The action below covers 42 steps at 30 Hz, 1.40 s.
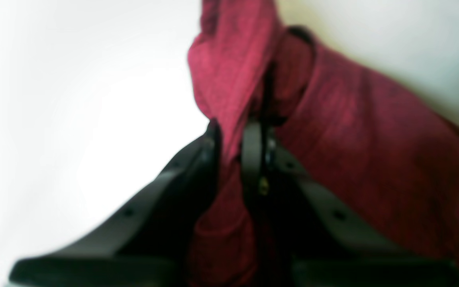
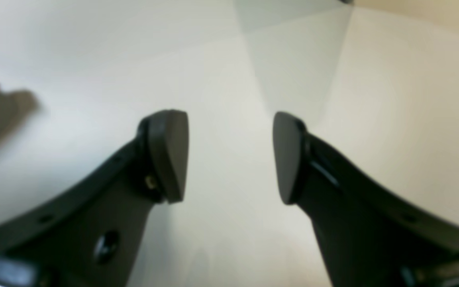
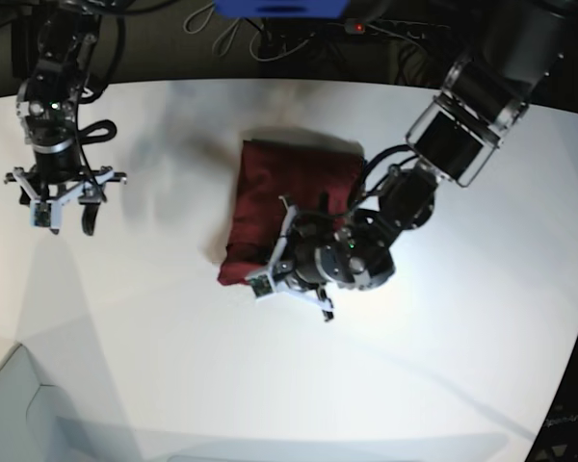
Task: Layout the t-shirt on the table in an organized manner, then fold the t-shirt properly
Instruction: 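Drag the bundle with the left gripper toward the table center and release, then pat the bundle edge with the left gripper to square it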
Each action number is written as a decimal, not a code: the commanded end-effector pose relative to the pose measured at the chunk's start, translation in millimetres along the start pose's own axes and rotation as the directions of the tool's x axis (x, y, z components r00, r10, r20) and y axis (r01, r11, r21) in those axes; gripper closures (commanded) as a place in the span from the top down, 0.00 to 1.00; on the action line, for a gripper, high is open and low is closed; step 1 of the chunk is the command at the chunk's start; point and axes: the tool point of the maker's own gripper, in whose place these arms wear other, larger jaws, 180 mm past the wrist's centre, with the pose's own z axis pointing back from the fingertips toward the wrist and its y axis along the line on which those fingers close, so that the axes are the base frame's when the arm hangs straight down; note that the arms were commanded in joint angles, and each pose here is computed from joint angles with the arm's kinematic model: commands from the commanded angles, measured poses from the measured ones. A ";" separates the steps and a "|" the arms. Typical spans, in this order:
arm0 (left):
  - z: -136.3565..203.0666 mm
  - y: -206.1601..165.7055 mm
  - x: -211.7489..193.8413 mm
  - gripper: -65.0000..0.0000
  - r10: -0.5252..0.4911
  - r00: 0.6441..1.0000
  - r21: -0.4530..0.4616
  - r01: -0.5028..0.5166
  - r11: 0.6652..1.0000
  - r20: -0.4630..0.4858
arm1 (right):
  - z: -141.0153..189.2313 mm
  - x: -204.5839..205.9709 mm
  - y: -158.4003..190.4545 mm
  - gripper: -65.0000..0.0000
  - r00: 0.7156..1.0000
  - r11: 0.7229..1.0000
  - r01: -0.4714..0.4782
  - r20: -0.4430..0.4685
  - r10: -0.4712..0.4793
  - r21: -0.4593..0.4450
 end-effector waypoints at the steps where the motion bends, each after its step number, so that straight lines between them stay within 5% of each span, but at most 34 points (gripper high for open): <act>1: 2.7 13.3 20.9 0.00 -0.018 0.999 0.030 0.016 0.999 0.051 | 2.4 13.5 -6.5 0.52 0.999 1.000 -0.007 0.052 0.007 -0.011; 11: -8.3 16.6 23.6 0.02 -0.114 0.993 0.082 0.114 0.990 -0.005 | 3.0 10.5 -7.6 0.52 0.999 1.000 -0.006 0.042 0.007 -0.014; 21: 9.0 40.3 42.7 0.61 -0.208 0.978 0.191 0.206 0.960 -0.010 | 3.0 10.4 -7.3 0.52 0.999 1.000 -0.005 0.041 0.005 -0.014; 25: 27.8 64.5 54.7 0.76 -0.196 0.980 0.271 0.183 0.945 0.021 | 3.0 10.4 -7.3 0.52 0.999 1.000 -0.005 0.041 0.005 -0.014; 33: 57.3 97.1 57.4 0.78 -0.177 0.984 0.380 0.153 0.912 0.028 | 3.0 10.4 -7.3 0.52 0.999 1.000 -0.005 0.041 0.005 -0.014; 37: 78.6 118.4 18.0 0.77 -0.033 0.999 0.440 0.044 0.897 -0.032 | 5.9 7.1 -7.1 0.52 0.999 1.000 -0.008 0.035 0.009 -0.013; 42: 127.8 128.3 -57.0 0.71 0.188 0.981 0.553 -0.133 0.823 -0.043 | 11.7 -3.0 -7.1 0.47 1.000 1.000 -0.015 0.013 0.015 -0.009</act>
